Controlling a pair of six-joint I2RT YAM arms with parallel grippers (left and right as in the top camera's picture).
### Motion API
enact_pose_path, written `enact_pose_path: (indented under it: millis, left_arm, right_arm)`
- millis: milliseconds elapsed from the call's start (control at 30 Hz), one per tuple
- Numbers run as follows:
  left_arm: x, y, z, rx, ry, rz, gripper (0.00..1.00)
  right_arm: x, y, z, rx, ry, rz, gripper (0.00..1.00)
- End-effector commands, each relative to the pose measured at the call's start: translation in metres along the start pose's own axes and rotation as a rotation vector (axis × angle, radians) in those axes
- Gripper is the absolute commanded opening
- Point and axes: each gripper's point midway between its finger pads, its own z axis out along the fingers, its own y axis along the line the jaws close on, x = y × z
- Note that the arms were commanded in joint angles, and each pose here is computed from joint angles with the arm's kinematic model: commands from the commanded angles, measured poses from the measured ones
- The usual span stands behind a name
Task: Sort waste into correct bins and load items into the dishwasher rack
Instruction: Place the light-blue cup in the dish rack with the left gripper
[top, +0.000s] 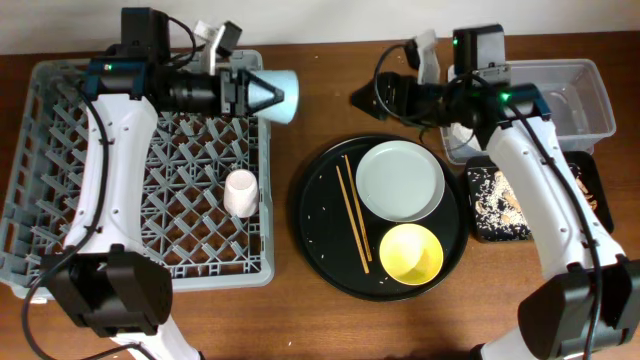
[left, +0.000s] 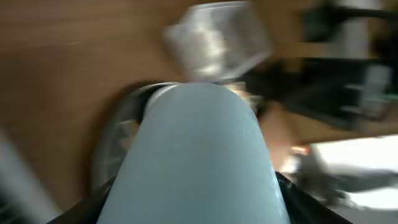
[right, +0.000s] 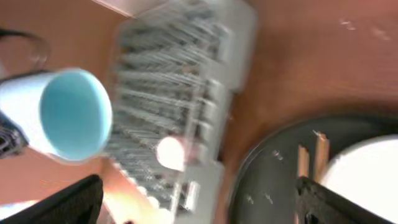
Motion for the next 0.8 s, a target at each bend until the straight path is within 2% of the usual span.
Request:
enact_pose_path:
  millis: [0, 67, 133, 267, 400, 567, 600, 633, 667, 767]
  left_arm:
    - [0.011, 0.104, -0.042, -0.705, 0.054, -0.029, 0.66]
    - [0.015, 0.127, -0.061, -0.876, 0.068, -0.048, 0.66]
    - [0.020, 0.139, -0.062, -0.917, 0.079, -0.051, 0.66]
    - [0.025, 0.159, -0.031, -0.903, 0.100, -0.030, 0.65]
    - [0.053, 0.179, 0.017, -0.871, 0.242, -0.048, 0.66]
    - [0.078, 0.196, 0.032, -0.870, 0.343, -0.091, 0.66]
    - [0.080, 0.197, 0.031, -0.870, 0.350, -0.097, 0.74]
    - [0.081, 0.196, 0.031, -0.870, 0.353, -0.099, 0.86]
    - [0.080, 0.196, 0.031, -0.871, 0.349, -0.097, 0.93]
    - [0.065, 0.185, 0.024, -0.872, 0.326, -0.085, 0.93]
  right_arm:
    - [0.008, -0.048, -0.007, 0.269, -0.005, 0.051, 0.99]
    - [0.018, -0.065, -0.013, 0.366, 0.021, 0.082, 0.99]
    - [0.024, -0.071, -0.016, 0.404, 0.042, 0.072, 0.99]
    - [0.032, -0.081, -0.020, 0.460, 0.065, 0.090, 0.99]
    - [0.039, -0.087, -0.024, 0.499, 0.086, 0.105, 0.99]
    - [0.041, -0.089, -0.026, 0.515, 0.091, 0.108, 0.99]
    - [0.041, -0.089, -0.026, 0.514, 0.091, 0.108, 0.99]
    - [0.041, -0.089, -0.026, 0.514, 0.091, 0.108, 0.98]
    - [0.041, -0.089, -0.026, 0.515, 0.094, 0.110, 0.98]
    - [0.043, -0.090, -0.027, 0.519, 0.102, 0.114, 0.98]
